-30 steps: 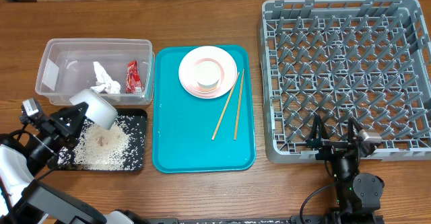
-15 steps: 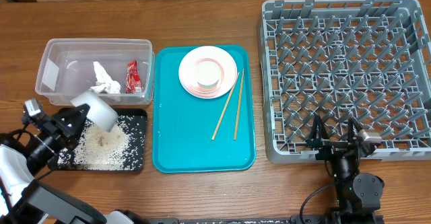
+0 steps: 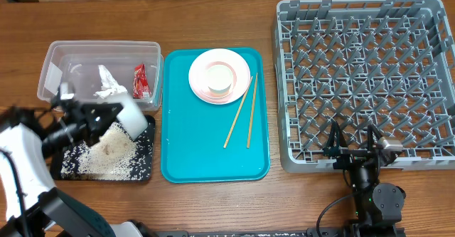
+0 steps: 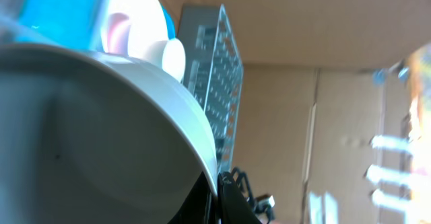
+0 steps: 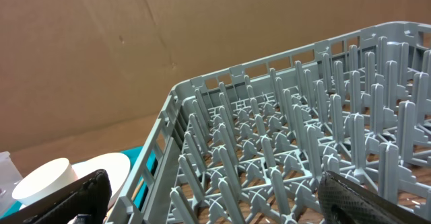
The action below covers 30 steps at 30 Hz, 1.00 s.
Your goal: Sort waste into correct bins and load items into the dishwasher
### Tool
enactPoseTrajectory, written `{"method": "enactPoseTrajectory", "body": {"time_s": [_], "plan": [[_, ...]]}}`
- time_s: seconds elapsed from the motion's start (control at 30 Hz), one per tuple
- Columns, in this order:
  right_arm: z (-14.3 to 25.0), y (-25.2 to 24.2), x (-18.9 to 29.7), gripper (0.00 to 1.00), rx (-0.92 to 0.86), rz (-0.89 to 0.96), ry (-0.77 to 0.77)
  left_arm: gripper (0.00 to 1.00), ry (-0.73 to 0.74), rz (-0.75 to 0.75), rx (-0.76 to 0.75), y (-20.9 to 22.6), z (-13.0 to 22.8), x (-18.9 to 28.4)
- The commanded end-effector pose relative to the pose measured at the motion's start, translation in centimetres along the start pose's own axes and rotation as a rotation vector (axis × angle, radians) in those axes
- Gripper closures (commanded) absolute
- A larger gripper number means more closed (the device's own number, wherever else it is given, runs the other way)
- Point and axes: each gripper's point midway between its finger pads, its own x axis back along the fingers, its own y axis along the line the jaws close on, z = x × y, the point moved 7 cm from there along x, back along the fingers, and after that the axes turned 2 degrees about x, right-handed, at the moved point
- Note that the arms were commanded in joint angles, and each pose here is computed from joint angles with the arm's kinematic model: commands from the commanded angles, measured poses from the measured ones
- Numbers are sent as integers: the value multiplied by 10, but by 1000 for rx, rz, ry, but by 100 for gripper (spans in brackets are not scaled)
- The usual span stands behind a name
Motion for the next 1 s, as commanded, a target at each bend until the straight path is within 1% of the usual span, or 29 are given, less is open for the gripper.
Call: {"method": "enactPoseTrajectory", "body": {"time_s": [0.0, 0.1, 0.2, 0.3, 0.4, 0.47, 0.57, 0.63, 0.77, 0.9, 0.97], "plan": [[1, -1, 0, 0, 7, 5, -9, 96, 77, -82, -44, -27, -1, -22], [1, -1, 0, 0, 7, 5, -9, 96, 140, -203, -75, -39, 1, -49], [1, -1, 0, 0, 7, 5, -9, 96, 198, -335, -134, -48, 10, -81], [1, -1, 0, 0, 7, 4, -9, 96, 244, -468, -213, -53, 27, -117], [1, -1, 0, 0, 7, 4, -9, 96, 281, -597, -328, -53, 50, -149], [1, -1, 0, 0, 7, 5, -9, 96, 271, -740, -431, -50, 69, -169], [1, -1, 0, 0, 7, 5, -9, 96, 198, -916, -503, -46, 88, -182], [1, -1, 0, 0, 7, 5, -9, 96, 169, -977, -544, -44, 103, -191], [1, -1, 0, 0, 7, 5, -9, 96, 138, -1040, -642, -40, 129, -204], [1, -1, 0, 0, 7, 4, -9, 96, 72, -1100, -704, -38, 141, -210], [1, -1, 0, 0, 7, 5, -9, 96, 64, -1114, -725, -37, 142, -212]]}}
